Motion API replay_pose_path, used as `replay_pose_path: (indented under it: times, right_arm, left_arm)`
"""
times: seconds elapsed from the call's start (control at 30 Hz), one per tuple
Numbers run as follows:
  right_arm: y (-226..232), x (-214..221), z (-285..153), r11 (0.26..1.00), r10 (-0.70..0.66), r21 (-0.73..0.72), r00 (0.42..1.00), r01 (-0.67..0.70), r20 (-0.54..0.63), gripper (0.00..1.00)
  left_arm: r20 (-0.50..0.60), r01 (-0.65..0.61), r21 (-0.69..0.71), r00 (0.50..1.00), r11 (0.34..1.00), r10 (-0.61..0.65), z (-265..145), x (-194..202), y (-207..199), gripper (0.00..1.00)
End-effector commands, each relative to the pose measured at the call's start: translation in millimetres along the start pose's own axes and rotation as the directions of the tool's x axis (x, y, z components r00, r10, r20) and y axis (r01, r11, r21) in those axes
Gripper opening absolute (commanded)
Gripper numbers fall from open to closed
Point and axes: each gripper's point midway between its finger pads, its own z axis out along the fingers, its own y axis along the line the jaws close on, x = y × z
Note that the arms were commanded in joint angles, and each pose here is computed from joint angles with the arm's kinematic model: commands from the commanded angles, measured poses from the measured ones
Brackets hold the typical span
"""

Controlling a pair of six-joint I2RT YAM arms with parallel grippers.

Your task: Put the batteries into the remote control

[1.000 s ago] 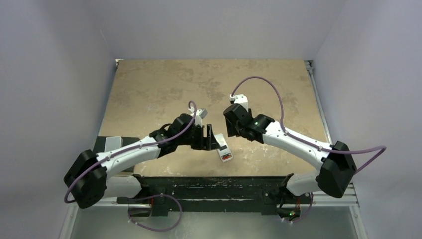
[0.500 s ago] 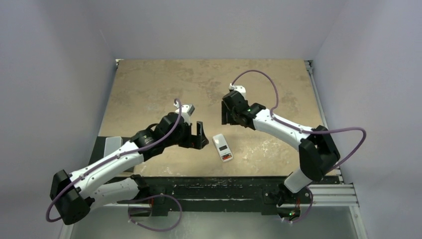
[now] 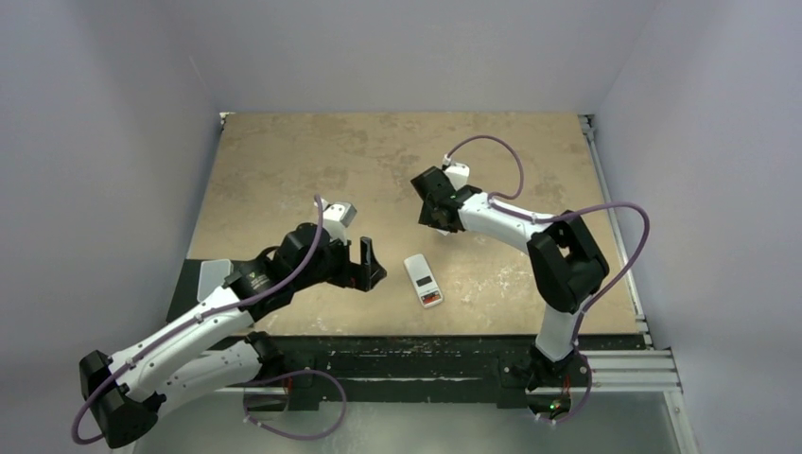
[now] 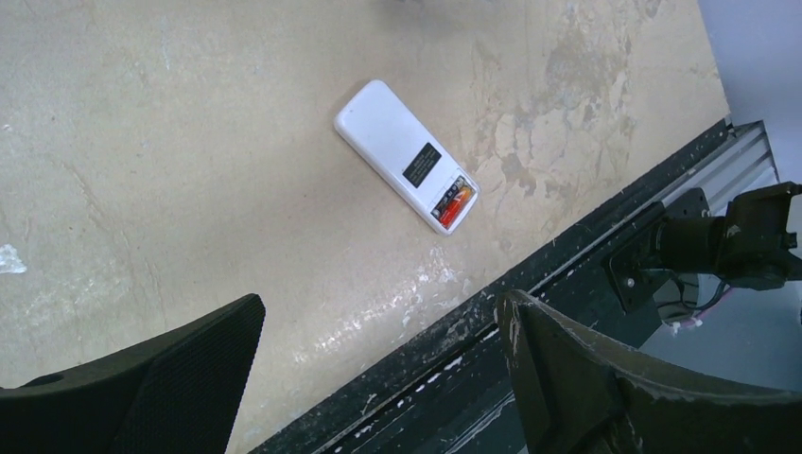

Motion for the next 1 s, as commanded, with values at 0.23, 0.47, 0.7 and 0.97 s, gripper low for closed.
replay_pose_path:
  times: [0.23,0.47,0.7,0.97]
  right_arm:
    - [-2.9,-29.6,17.8,0.977,0.123,0.162,0.988,-0.137,0.091,0.44]
    - [-10.0,-22.4,25.4,0.968,0.126,0.205,0.988,-0.141,0.085,0.42]
    - [-14.4,-12.8,35.0,0.961,0.116,0.245,0.991,-0.127,0.060,0.39]
    - [-11.3,-18.5,35.8,0.961,0.119,0.242,0.991,-0.132,0.069,0.36]
  left_arm:
    - [-0.001,-0.047,0.080,0.999,0.996,0.048,-2.1,1.2,-12.1,0.96]
    - [-0.016,-0.045,0.123,0.999,0.991,0.047,-0.4,6.1,-18.6,0.96]
    - [-0.020,-0.046,0.136,0.999,0.990,0.049,-0.4,7.2,-20.7,0.96]
    - [-0.008,-0.046,0.137,0.999,0.990,0.047,-3.0,4.6,-20.9,0.96]
